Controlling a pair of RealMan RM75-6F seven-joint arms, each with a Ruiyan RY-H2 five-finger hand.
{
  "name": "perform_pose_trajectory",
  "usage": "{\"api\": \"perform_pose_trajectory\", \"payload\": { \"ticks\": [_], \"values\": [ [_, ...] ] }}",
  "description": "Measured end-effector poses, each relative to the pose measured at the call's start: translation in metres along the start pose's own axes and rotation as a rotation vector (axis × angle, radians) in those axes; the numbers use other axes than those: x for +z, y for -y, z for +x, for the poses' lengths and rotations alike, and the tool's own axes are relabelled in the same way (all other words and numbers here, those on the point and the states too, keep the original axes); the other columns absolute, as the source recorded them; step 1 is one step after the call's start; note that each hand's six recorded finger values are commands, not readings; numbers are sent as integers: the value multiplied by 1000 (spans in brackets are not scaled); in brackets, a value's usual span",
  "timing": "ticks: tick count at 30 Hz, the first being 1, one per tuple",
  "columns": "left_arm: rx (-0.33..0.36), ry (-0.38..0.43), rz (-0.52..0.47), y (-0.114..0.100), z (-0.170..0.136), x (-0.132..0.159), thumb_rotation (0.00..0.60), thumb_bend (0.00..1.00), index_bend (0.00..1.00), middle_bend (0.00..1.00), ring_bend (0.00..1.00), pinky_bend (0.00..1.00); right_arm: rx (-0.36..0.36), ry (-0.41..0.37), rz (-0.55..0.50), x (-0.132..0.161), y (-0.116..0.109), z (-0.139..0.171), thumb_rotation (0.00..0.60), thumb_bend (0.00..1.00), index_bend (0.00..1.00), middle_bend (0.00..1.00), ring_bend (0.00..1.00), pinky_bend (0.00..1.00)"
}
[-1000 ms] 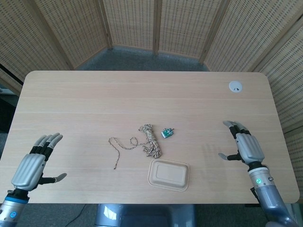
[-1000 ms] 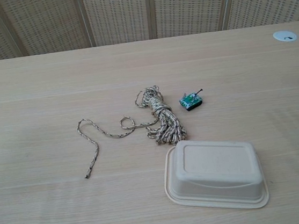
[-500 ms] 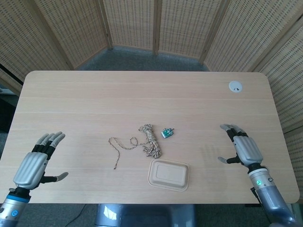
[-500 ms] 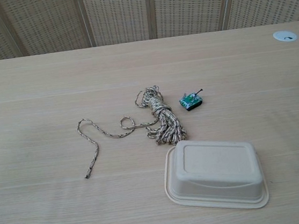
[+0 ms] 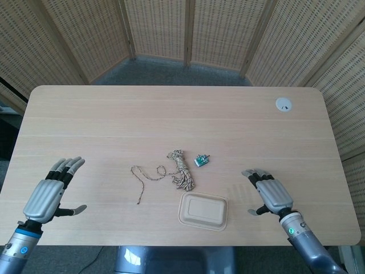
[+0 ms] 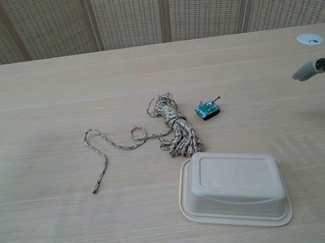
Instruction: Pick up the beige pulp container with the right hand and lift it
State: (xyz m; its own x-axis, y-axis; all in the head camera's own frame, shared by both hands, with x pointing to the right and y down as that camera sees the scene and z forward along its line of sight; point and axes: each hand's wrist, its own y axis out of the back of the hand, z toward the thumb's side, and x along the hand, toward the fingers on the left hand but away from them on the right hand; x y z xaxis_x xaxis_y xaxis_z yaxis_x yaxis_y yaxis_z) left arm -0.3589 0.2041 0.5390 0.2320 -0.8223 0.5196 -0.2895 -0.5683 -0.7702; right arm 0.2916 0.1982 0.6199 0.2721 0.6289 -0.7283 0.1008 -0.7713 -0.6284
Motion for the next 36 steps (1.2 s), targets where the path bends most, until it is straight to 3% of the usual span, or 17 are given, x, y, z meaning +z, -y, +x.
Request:
{"api": "perform_pose_trajectory", "payload": {
  "ticks": [8, 21, 36],
  "values": [
    [-8, 7, 8, 1, 3, 3, 600, 139, 0, 0, 0, 0, 30, -100, 41, 20, 18, 4, 598, 40, 0, 0, 0, 0],
    [-10, 9, 11, 0, 5, 3, 600, 136, 0, 0, 0, 0, 61, -154, 103, 42, 44, 0, 529, 1, 0, 0, 0, 0],
    [-4, 6, 12, -2, 4, 1, 600, 134, 0, 0, 0, 0, 76, -207, 105, 70, 70, -11, 522, 0, 0, 0, 0, 0]
  ]
}}
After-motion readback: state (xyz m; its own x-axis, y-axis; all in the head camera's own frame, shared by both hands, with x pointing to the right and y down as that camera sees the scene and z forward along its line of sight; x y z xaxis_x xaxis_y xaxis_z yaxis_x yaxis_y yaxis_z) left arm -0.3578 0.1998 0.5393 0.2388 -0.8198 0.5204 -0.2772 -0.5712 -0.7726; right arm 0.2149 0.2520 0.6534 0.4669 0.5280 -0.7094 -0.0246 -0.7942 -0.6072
